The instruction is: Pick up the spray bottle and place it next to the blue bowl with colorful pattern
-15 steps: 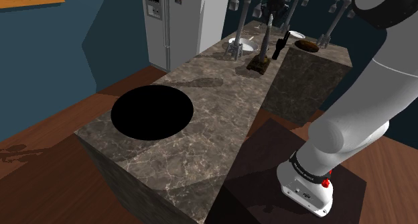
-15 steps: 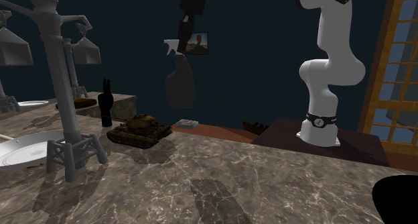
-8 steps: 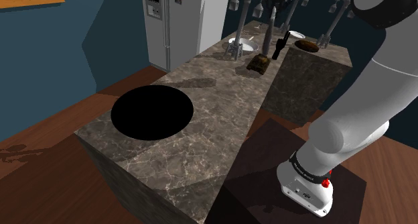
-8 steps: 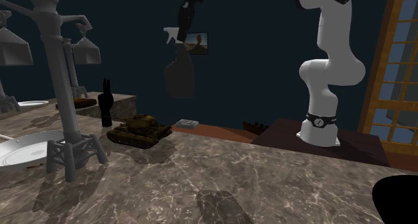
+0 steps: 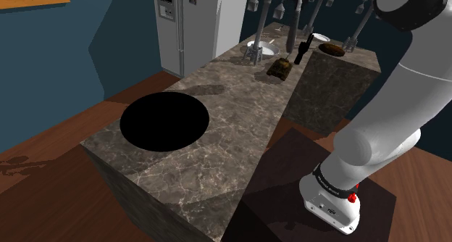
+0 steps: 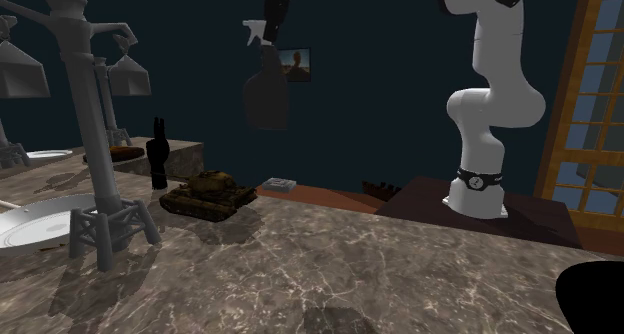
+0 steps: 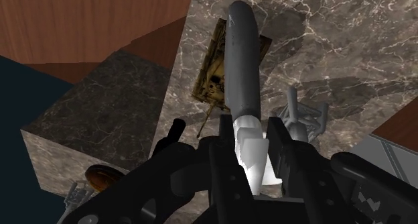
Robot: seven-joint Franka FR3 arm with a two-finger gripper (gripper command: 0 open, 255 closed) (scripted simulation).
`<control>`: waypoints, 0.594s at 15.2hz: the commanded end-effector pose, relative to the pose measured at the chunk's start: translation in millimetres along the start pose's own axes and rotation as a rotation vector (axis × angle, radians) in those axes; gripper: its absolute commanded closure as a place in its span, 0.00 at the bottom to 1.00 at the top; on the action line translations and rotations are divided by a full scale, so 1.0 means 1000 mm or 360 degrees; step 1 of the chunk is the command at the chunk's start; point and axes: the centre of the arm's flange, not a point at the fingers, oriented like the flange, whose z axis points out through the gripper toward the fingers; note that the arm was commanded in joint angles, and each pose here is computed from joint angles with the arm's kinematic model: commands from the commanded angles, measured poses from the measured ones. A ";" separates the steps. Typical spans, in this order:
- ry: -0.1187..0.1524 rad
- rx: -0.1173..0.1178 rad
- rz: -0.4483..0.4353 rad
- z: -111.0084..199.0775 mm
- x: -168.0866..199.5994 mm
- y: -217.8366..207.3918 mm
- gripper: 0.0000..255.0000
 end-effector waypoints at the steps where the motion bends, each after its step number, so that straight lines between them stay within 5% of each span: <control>1: 0.0000 0.0000 0.0000 -0.011 0.004 0.002 1.00; 9: 0.0000 0.0000 0.0000 -0.051 0.017 0.009 1.00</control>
